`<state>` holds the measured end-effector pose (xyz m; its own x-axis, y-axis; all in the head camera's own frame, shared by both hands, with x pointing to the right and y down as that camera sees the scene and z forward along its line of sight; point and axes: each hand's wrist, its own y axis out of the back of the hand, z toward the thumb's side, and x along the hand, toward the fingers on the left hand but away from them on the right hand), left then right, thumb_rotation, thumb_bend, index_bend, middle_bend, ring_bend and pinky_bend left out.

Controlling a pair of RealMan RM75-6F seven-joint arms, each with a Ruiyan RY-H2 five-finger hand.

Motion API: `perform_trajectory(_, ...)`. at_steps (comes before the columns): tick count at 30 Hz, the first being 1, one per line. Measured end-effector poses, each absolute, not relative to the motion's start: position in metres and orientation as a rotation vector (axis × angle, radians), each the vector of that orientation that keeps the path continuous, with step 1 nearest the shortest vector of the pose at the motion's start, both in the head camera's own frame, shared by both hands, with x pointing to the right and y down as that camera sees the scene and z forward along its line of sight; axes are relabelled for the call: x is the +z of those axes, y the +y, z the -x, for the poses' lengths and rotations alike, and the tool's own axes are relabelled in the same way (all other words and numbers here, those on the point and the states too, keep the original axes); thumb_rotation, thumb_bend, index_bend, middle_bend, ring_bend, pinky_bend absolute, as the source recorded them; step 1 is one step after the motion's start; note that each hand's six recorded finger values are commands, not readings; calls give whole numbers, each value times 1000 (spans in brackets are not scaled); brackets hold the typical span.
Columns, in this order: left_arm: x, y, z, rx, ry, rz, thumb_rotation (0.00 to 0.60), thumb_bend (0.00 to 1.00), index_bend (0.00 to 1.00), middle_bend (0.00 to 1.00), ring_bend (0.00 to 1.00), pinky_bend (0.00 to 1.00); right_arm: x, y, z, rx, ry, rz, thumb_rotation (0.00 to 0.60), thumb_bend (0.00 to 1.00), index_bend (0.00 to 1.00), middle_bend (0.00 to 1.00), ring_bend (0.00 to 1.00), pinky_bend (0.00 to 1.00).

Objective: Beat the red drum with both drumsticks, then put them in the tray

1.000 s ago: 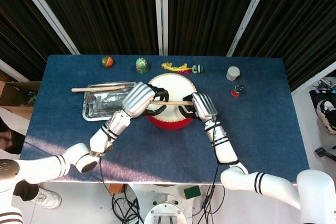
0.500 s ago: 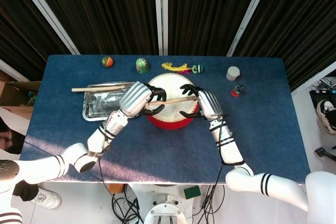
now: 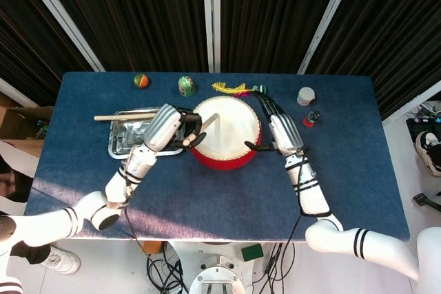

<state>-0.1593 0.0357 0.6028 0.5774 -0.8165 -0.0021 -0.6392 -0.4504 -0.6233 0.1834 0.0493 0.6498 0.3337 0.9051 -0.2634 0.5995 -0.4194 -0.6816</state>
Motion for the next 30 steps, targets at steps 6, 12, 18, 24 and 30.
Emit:
perform_trajectory(6,603,32,183,-376,1289,2278,600,511,721,797,728,781,644,46,-199,887,-1331,2096,600,13,0,0,11,160)
perform_trajectory(12,601,24,221,-323,1517,2290,600,513,721,795,728,794,628,45,-227,904,-1353,2037,600,13,0,0,0,152)
perform_trajectory(18,603,13,271,-208,1869,2341,600,516,721,792,728,801,605,50,-260,907,-1394,1971,600,13,0,0,0,140)
perform_trajectory(24,630,10,335,-202,2279,2328,600,522,722,790,728,801,590,62,-287,925,-1417,1928,600,12,0,0,0,137)
perform_trajectory(30,671,23,393,-433,2482,2195,600,524,722,790,727,801,584,75,-313,952,-1460,1903,600,13,0,0,0,136)
